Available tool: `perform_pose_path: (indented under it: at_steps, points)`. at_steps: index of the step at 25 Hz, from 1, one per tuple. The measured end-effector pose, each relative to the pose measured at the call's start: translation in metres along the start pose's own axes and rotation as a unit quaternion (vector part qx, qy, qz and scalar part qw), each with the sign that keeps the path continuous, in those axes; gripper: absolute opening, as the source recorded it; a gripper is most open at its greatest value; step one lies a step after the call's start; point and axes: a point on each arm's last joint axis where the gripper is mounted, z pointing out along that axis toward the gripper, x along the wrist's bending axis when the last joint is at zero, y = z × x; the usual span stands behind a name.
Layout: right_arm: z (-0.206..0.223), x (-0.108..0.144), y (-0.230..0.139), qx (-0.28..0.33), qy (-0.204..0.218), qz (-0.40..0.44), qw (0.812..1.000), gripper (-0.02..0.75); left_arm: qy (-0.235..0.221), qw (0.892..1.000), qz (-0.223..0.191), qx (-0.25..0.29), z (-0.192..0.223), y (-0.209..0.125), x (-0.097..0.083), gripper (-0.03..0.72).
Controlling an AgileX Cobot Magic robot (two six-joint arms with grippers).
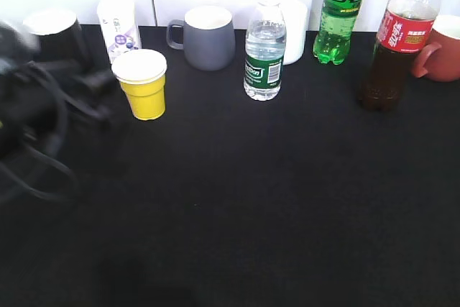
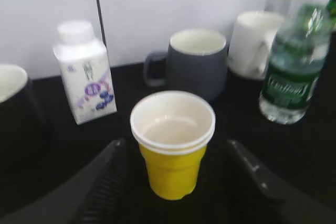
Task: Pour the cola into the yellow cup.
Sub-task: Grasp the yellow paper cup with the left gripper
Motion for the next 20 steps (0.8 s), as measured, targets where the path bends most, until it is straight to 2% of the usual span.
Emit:
perform_pose_path:
  at_steps: [3,5,6,8,10,15,17,20]
  points:
    - [0.000,0.000,0.000,0.000,0.000,0.000,1.000,0.587,0.002,0.999,0.020,0.025,0.018,-0.026,-0.002,0.437]
    - [0.000,0.000,0.000,0.000,0.000,0.000,1.000,0.587,0.007,1.000,0.026,0.013,0.023,-0.033,-0.001,0.442]
    - [0.000,0.000,0.000,0.000,0.000,0.000,1.000,0.587,0.010,1.000,0.029,0.000,0.026,-0.035,-0.001,0.473]
    - [0.000,0.000,0.000,0.000,0.000,0.000,1.000,0.587,0.014,1.000,0.011,-0.007,0.032,-0.044,-0.001,0.594]
    - [0.000,0.000,0.000,0.000,0.000,0.000,1.000,0.587,0.016,1.000,-0.001,0.006,0.041,-0.055,-0.002,0.643]
    - [0.000,0.000,0.000,0.000,0.000,0.000,1.000,0.587,0.015,1.000,-0.004,0.002,0.085,-0.058,-0.008,0.655]
    - [0.000,0.000,0.000,0.000,0.000,0.000,1.000,0.587,0.025,1.000,-0.007,0.009,0.101,-0.064,-0.003,0.655]
    - [0.000,0.000,0.000,0.000,0.000,0.000,1.000,0.587,0.034,0.999,-0.034,0.009,0.126,-0.069,0.006,0.646]
